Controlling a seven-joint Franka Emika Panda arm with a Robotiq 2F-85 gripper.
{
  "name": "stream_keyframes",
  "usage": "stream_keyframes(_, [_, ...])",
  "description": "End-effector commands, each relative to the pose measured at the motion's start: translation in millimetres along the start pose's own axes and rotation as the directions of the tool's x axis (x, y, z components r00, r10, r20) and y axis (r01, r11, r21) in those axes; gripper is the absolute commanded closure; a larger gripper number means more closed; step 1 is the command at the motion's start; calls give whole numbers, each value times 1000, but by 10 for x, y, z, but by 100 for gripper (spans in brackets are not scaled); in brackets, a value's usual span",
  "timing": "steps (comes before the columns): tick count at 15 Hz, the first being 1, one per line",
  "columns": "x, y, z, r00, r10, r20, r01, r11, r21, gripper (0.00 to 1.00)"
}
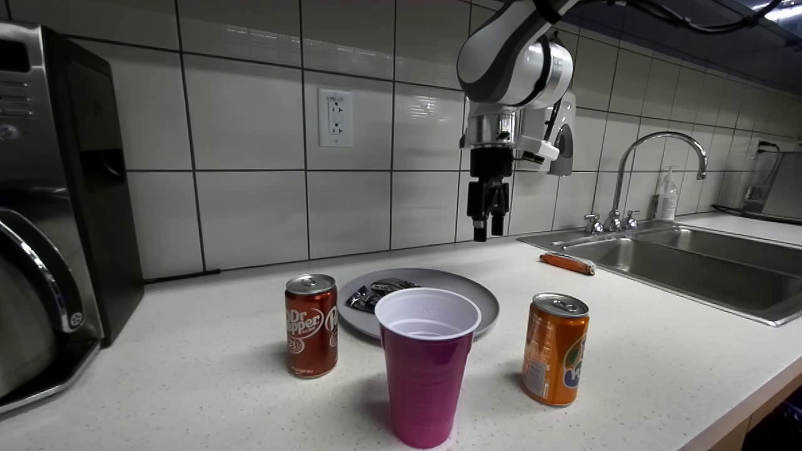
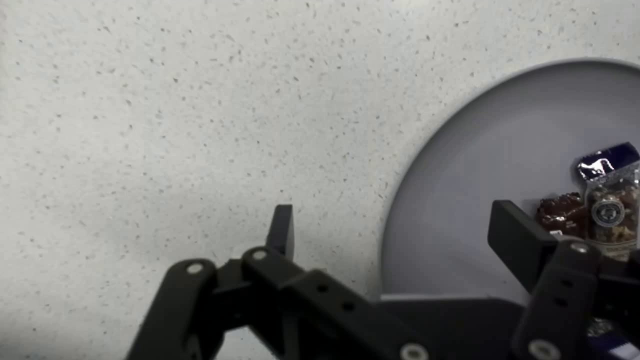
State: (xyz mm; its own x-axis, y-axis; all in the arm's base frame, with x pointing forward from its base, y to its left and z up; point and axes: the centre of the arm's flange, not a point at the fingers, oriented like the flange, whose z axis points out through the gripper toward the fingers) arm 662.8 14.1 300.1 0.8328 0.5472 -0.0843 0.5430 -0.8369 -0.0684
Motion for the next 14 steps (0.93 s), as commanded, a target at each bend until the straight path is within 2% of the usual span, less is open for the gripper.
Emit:
stream_keyframes(1, [-373, 80, -77, 998, -51, 20, 52, 999, -15, 0])
stream_keyframes(14, [-946, 695, -36, 990, -119, 72, 122, 992, -28, 0])
